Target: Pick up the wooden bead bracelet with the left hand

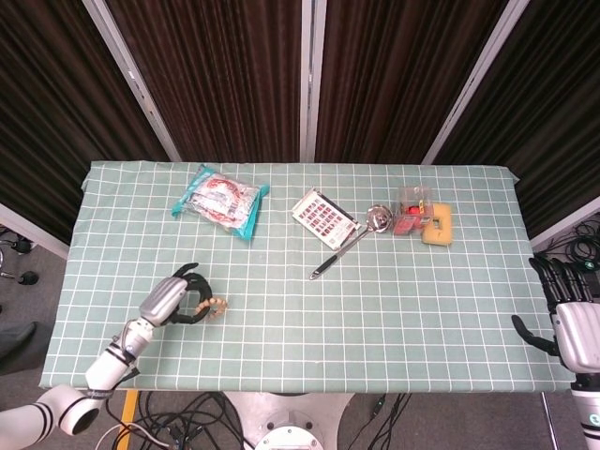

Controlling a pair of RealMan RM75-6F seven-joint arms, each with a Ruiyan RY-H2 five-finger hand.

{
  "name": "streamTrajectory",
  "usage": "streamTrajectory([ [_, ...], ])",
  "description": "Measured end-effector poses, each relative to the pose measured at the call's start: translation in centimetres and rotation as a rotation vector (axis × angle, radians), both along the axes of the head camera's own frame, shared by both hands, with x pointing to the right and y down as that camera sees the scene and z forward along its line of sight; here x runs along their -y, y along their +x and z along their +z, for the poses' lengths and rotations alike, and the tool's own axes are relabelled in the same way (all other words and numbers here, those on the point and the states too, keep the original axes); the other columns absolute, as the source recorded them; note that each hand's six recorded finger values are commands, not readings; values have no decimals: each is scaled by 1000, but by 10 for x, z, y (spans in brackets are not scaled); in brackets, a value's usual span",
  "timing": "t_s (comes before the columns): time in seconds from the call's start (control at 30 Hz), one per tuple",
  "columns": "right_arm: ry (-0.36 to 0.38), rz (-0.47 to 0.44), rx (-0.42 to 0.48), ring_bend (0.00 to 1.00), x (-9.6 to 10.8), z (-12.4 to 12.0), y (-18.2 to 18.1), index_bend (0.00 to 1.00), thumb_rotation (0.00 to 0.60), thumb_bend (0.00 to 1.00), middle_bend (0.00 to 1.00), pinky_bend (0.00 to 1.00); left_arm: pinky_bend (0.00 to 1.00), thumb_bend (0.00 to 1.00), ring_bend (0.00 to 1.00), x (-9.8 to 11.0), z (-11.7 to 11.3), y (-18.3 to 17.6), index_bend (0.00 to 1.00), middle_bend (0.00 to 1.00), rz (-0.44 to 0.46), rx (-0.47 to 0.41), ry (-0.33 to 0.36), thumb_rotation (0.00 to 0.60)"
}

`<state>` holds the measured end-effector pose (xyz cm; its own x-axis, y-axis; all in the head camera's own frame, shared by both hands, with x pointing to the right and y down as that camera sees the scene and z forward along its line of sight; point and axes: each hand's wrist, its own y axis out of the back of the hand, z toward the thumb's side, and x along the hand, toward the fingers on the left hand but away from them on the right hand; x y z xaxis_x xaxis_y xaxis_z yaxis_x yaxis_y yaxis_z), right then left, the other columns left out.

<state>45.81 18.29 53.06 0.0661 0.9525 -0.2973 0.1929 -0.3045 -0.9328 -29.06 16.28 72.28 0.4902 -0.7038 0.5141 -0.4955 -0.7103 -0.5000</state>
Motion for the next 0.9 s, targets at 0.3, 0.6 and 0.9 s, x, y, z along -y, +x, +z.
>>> streamTrajectory([
  [0.3, 1, 2, 0, 0, 0, 0, 1, 0, 600, 197, 76, 0, 92, 509, 296, 0, -13, 12, 582, 606, -376, -490, -459, 600],
  [0.6, 15, 2, -7, 0, 1, -4, 1, 0, 600, 197, 76, 0, 81, 478, 296, -8, -18, 29, 582, 603, -486, -684, -706, 447],
  [0.9, 42, -2, -23, 0, 3, -12, 1, 0, 600, 197, 76, 0, 79, 397, 296, -10, -18, 36, 581, 602, -501, -708, -735, 342],
])
